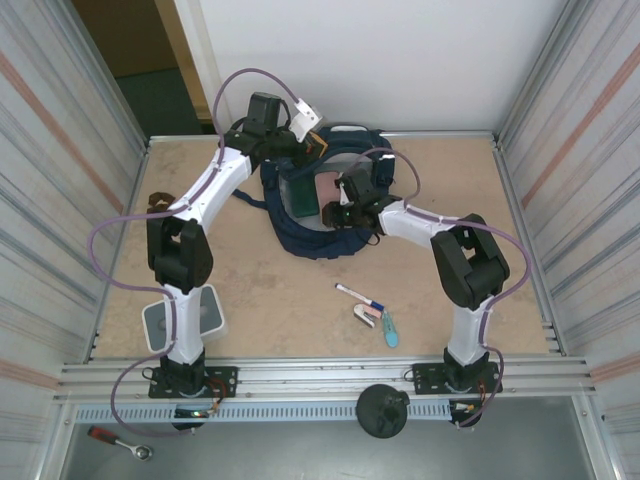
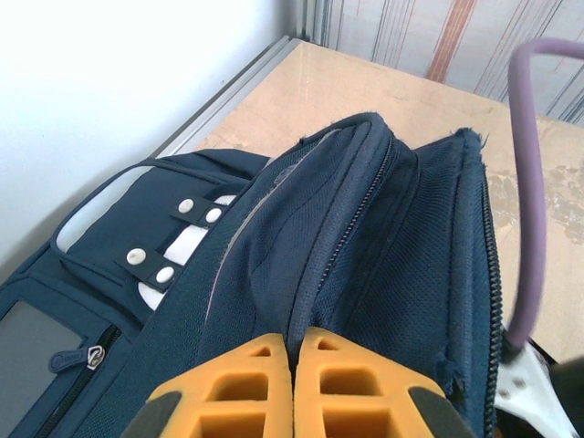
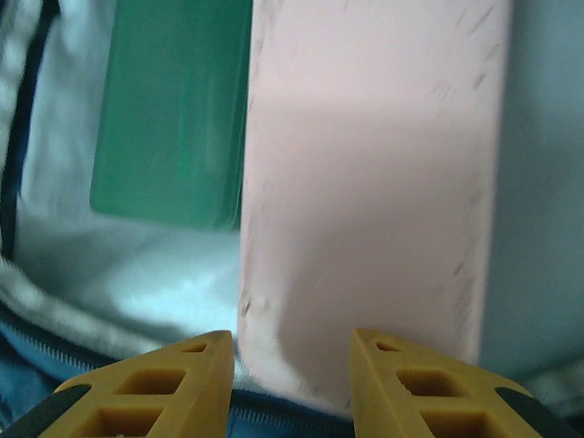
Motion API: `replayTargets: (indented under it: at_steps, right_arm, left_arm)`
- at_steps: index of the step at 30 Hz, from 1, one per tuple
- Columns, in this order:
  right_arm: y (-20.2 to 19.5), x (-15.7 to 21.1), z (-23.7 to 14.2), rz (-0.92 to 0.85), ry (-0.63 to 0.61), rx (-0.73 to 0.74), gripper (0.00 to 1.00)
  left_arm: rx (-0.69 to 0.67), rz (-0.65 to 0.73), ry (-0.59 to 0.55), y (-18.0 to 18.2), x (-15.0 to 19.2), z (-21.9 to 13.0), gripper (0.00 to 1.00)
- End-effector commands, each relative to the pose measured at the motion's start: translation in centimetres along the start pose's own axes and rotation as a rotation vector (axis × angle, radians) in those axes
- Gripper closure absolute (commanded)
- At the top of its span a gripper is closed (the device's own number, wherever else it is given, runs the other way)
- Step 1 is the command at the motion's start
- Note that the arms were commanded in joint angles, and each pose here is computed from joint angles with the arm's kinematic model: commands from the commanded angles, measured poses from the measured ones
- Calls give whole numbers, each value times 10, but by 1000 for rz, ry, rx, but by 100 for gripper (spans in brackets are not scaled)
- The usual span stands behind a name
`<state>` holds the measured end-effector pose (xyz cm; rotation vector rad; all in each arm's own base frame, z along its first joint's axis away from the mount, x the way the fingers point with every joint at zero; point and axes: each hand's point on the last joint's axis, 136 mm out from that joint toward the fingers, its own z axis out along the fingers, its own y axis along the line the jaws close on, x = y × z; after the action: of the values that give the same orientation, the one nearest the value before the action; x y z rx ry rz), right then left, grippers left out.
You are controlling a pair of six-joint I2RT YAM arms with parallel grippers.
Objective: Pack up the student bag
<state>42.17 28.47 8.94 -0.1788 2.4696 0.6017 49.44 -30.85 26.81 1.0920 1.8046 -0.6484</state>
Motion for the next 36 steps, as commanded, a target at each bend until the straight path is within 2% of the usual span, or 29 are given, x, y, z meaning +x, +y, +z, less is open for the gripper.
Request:
replayTargets:
  at_steps: [1,5,8,13,17,28,33,36]
  right_arm:
    - [6,-32,4,12,-71,-42,63]
    - [8,-41,8,8,-77,-54,63]
    - [16,-39,-7,-20,-88,-76,62]
    - [47,-1,-23,-104,-29,-147,60]
    - [57,36,-13,-155,64,-143,61]
    - [7,72,14,-90,202,0,62]
    - [-10,77,6,-57,187,33,62]
    - [-16,66,6,-40,144,47,62]
  left_arm:
    - [12,85,-92,-12,-37,-11,100]
    - [14,80,-86,-12,-35,-11,100]
    - [12,81,-90,-11,-36,-10,100]
    - [16,80,-90,-11,-34,-8,100]
    - [18,70,-86,-10,-33,-7,100]
    - [15,74,-85,-10,-34,-7,100]
    - [12,81,-86,-9,-34,-8,100]
    - [14,77,-80,-8,-31,-6,100]
